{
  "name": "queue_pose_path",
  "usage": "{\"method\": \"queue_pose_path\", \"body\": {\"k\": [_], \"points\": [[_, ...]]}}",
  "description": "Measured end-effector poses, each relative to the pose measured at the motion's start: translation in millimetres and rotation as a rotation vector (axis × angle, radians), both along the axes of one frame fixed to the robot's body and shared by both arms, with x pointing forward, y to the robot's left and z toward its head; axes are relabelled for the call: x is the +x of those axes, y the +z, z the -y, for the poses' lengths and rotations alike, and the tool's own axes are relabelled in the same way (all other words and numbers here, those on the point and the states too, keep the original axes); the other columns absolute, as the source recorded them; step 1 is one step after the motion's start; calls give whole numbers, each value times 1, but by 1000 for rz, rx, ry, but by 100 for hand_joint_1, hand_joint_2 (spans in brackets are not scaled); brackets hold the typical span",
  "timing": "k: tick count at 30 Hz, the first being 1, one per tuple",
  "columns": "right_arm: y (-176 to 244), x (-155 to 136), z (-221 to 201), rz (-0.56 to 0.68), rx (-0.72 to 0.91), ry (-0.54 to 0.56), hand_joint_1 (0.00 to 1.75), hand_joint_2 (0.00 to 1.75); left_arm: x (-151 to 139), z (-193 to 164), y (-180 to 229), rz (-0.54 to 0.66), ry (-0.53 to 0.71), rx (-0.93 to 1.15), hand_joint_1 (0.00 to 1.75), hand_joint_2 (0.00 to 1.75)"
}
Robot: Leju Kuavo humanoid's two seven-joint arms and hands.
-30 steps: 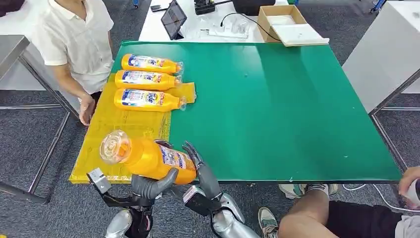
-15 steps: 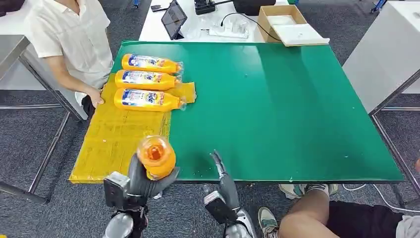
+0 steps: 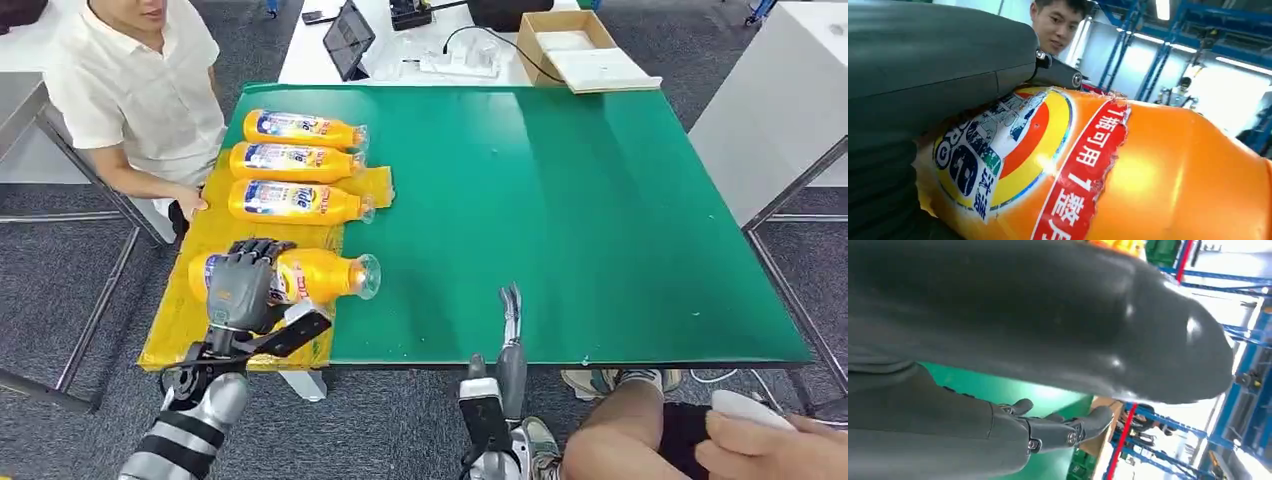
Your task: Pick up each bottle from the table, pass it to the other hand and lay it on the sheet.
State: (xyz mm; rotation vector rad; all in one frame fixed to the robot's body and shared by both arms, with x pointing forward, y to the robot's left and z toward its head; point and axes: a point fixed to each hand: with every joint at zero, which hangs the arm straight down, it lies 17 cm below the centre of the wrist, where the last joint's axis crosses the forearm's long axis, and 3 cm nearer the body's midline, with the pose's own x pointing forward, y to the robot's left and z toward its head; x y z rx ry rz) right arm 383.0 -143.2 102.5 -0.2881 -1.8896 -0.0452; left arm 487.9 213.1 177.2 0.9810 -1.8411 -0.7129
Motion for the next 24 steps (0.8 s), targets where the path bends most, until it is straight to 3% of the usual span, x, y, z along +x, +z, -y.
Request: {"method": "queue_pose_path", "body": {"k": [4, 7, 13, 14, 16, 18, 19, 20, 24], "points": [[4, 1, -5, 5, 17, 8, 0, 0, 38, -9, -16, -70, 59, 154, 175, 175], [7, 1, -13, 9, 28, 28, 0, 0, 66, -13, -44, -216, 68, 215, 175, 175], [5, 2, -17, 5, 35, 48, 0, 0, 82, -19, -88, -428, 46, 199, 175, 175], [4, 2, -17, 2, 35, 49, 0, 0, 82, -21, -97, -465, 38, 188, 152, 175], [3, 2, -17, -2, 36, 48, 0, 0, 81, -23, -109, -510, 34, 178, 152, 175], [2, 2, -16, -6, 40, 48, 0, 0, 80, -25, -117, -548, 30, 167, 131, 175], [1, 2, -16, -8, 42, 48, 0, 0, 81, -25, -118, -558, 27, 163, 26, 175], [1, 2, -17, -8, 43, 50, 0, 0, 82, -26, -119, -571, 25, 155, 0, 175], [3, 5, -18, -3, 44, 57, 0, 0, 81, -25, -127, -619, 8, 116, 0, 175]]}}
